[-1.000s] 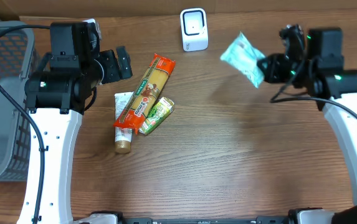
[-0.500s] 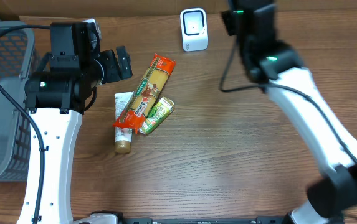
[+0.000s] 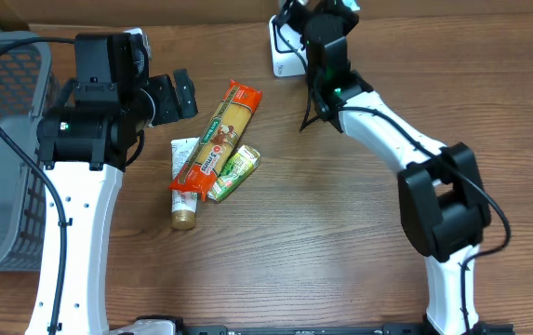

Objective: Scan the item barcode

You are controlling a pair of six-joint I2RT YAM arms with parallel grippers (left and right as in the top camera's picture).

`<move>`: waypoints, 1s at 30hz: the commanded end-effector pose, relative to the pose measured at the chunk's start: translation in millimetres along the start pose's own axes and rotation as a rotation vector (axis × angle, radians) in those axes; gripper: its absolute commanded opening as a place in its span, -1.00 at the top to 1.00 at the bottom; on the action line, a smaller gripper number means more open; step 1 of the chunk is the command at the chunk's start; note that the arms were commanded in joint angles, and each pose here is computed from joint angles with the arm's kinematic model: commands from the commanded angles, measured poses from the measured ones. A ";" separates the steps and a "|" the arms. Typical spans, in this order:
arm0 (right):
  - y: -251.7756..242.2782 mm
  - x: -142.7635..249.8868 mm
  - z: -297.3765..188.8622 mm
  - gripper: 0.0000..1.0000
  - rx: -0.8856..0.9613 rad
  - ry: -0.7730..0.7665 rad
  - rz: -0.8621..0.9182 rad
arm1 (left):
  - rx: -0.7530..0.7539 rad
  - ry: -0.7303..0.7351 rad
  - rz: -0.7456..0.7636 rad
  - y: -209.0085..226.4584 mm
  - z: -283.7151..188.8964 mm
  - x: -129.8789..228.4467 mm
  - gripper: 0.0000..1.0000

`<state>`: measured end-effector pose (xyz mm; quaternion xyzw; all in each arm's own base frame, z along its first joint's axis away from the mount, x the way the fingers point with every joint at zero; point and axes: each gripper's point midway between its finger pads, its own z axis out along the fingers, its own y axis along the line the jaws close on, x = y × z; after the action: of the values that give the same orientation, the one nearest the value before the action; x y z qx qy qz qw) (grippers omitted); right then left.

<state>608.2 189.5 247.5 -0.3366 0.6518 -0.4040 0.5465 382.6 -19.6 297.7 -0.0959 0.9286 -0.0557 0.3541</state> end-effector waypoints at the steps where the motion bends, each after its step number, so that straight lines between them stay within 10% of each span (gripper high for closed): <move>1: 23.6 6.1 10.8 0.93 -0.006 0.006 -0.090 | -0.008 -0.013 -0.011 0.4 -2.3 -3.4 -0.99; 30: 72.0 -16.6 4.7 0.93 -0.074 -0.127 -0.640 | -0.008 -0.013 -0.011 0.4 -2.3 -3.3 -0.99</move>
<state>614.6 223.5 180.9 -0.5379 0.5346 -0.4962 0.4226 382.6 -19.7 297.9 -0.0958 0.9285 -0.0559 0.3543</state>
